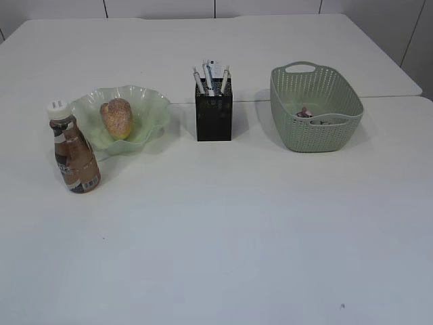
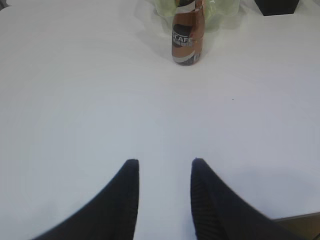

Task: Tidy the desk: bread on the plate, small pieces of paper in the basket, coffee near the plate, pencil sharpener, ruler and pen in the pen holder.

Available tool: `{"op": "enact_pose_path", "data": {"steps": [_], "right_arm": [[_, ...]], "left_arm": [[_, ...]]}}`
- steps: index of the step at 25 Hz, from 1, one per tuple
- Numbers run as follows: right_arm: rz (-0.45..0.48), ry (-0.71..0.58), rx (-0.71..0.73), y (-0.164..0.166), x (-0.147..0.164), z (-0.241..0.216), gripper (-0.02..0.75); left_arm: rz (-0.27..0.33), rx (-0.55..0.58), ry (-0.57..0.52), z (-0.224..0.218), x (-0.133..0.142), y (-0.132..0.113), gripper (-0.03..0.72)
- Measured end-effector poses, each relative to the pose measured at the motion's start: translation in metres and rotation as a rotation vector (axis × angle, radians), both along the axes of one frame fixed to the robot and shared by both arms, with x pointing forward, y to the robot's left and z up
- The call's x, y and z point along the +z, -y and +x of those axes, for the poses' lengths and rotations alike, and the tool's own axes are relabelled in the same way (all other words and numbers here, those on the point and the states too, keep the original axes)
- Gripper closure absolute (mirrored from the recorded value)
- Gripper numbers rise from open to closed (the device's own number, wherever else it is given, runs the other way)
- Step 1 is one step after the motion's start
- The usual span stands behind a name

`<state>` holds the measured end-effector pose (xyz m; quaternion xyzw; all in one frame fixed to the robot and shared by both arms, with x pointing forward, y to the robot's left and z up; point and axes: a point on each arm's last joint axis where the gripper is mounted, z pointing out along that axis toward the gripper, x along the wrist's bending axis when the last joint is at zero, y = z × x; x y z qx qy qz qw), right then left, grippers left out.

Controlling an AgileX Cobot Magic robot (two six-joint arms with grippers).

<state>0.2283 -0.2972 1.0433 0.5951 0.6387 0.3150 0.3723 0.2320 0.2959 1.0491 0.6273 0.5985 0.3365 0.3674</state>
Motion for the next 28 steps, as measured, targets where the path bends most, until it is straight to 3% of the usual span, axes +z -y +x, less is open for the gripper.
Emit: {"op": "enact_pose_path", "data": {"steps": [28], "right_arm": [[0.001,0.0,0.0,0.0,0.0,0.0,0.351]], "left_arm": [[0.0,0.0,0.0,0.0,0.0,0.0,0.449]]}}
